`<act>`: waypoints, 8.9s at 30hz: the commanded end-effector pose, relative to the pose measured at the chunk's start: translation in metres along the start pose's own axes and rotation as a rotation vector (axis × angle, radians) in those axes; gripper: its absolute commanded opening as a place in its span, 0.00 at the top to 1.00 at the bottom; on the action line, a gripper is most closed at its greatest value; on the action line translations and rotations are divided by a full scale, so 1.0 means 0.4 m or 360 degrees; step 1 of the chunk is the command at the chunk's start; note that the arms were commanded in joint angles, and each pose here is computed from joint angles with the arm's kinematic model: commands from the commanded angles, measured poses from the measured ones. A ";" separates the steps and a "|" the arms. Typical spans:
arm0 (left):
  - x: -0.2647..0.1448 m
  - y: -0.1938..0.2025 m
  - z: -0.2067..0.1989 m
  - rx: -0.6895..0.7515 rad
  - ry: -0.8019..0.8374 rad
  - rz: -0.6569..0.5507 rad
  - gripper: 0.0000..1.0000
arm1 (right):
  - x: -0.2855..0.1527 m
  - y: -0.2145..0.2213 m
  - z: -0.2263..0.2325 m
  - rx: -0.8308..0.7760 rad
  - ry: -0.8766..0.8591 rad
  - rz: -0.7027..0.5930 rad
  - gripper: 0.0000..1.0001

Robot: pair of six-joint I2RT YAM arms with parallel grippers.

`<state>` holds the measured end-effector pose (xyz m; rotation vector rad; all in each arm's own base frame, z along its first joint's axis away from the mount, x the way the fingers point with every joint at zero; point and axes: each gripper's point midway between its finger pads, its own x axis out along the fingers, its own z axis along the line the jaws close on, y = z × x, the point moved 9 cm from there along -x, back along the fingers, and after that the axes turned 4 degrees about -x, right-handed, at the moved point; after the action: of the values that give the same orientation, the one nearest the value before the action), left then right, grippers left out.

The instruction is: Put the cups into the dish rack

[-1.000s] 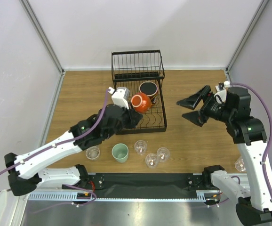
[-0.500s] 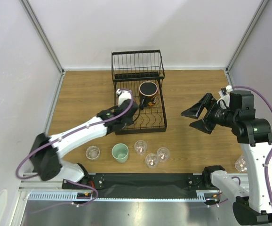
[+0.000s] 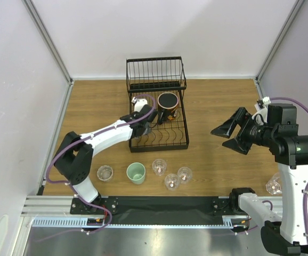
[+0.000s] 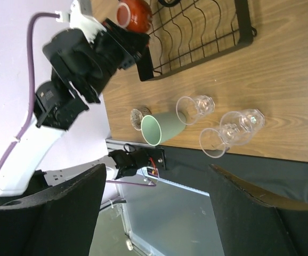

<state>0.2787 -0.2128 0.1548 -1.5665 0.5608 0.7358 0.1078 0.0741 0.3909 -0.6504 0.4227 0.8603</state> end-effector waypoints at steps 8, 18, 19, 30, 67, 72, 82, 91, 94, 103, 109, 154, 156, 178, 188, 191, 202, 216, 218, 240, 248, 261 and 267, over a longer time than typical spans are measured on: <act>0.072 -0.110 -0.050 -0.0124 0.0036 -0.0110 1.00 | -0.014 0.020 -0.008 0.0013 0.0002 -0.0016 0.18; 0.134 -0.133 -0.038 -0.0161 0.0014 0.0001 0.95 | -0.008 0.030 -0.015 0.0066 -0.0012 -0.0017 0.18; 0.137 -0.133 -0.038 -0.0158 0.0010 0.0004 0.94 | -0.008 0.031 -0.016 0.0065 -0.0016 -0.0018 0.18; 0.126 -0.118 -0.016 -0.0187 0.0011 0.0036 0.79 | -0.014 0.041 -0.015 0.0102 -0.0045 -0.0044 0.18; -0.307 0.097 0.293 -0.0433 -0.0022 0.0058 0.49 | 0.033 0.039 -0.030 0.0062 -0.0198 0.0049 0.19; -0.287 0.166 0.339 -0.0557 -0.0290 0.0301 0.45 | 0.047 0.034 -0.034 0.0059 -0.0222 0.0070 0.20; -0.220 0.227 0.393 -0.0767 -0.0487 0.0419 0.38 | 0.043 0.041 -0.038 0.0032 -0.0206 0.0103 0.20; -0.164 0.246 0.390 -0.0733 -0.0549 0.0486 0.40 | 0.041 0.046 -0.042 0.0030 -0.0184 0.0123 0.20; -0.149 0.262 0.385 -0.0748 -0.0574 0.0553 0.47 | 0.042 0.047 -0.043 0.0033 -0.0186 0.0124 0.20; -0.161 0.270 0.390 -0.0772 -0.0538 0.0548 0.88 | 0.039 0.051 -0.045 0.0027 -0.0180 0.0117 0.20; -0.264 0.129 0.367 -0.0819 -0.0327 0.0331 1.00 | 0.034 0.048 -0.026 -0.0025 -0.0309 0.0128 0.19; -0.766 -0.060 0.022 -0.1284 0.2438 0.0622 1.00 | 0.167 0.148 0.217 -0.1100 -0.1029 0.0251 0.02; -0.766 -0.054 0.023 -0.1277 0.2415 0.0631 1.00 | 0.169 0.145 0.214 -0.1100 -0.1029 0.0241 0.02; -0.775 -0.045 0.040 -0.1255 0.2401 0.0626 1.00 | 0.180 0.161 0.240 -0.1000 -0.1284 0.0377 0.79; -0.725 -0.020 0.192 -0.1082 0.1675 0.0409 0.20 | 0.255 0.135 0.212 -0.1000 -0.0913 0.0301 1.00; -0.707 0.004 0.277 -0.1076 0.1195 0.0341 0.19 | 0.318 0.111 0.195 -0.0918 -0.0610 0.0295 1.00; -0.711 0.040 0.337 -0.1009 0.1006 0.0305 0.34 | 0.642 0.039 0.094 -0.0807 0.0479 0.0119 1.00; -0.692 0.050 0.288 -0.0844 0.1124 0.0496 0.42 | 0.875 0.027 -0.021 -0.0914 0.1041 0.0019 0.94; -0.687 0.051 0.281 -0.0817 0.1124 0.0521 0.42 | 0.889 0.031 -0.037 -0.0935 0.1046 0.0048 0.85; -0.630 0.070 0.198 -0.0674 0.1113 0.0699 0.41 | 0.666 0.014 0.016 -0.1008 0.0891 0.0055 0.03; -0.594 0.105 0.163 -0.0585 0.0813 0.0813 0.42 | 0.437 0.050 -0.024 -0.0953 0.0737 0.0036 0.07; -0.630 0.070 0.145 -0.0644 0.1015 0.0647 0.43 | 0.496 0.076 -0.002 -0.0992 0.0296 0.0007 0.21; -0.645 0.087 0.183 -0.0697 0.1020 0.0647 0.43 | 0.624 0.044 0.043 -0.0998 0.0277 -0.0085 0.25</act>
<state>0.0722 -0.1641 0.3141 -2.1048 1.2927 0.6859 0.2160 0.2094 0.2415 -1.3172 0.3962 0.9384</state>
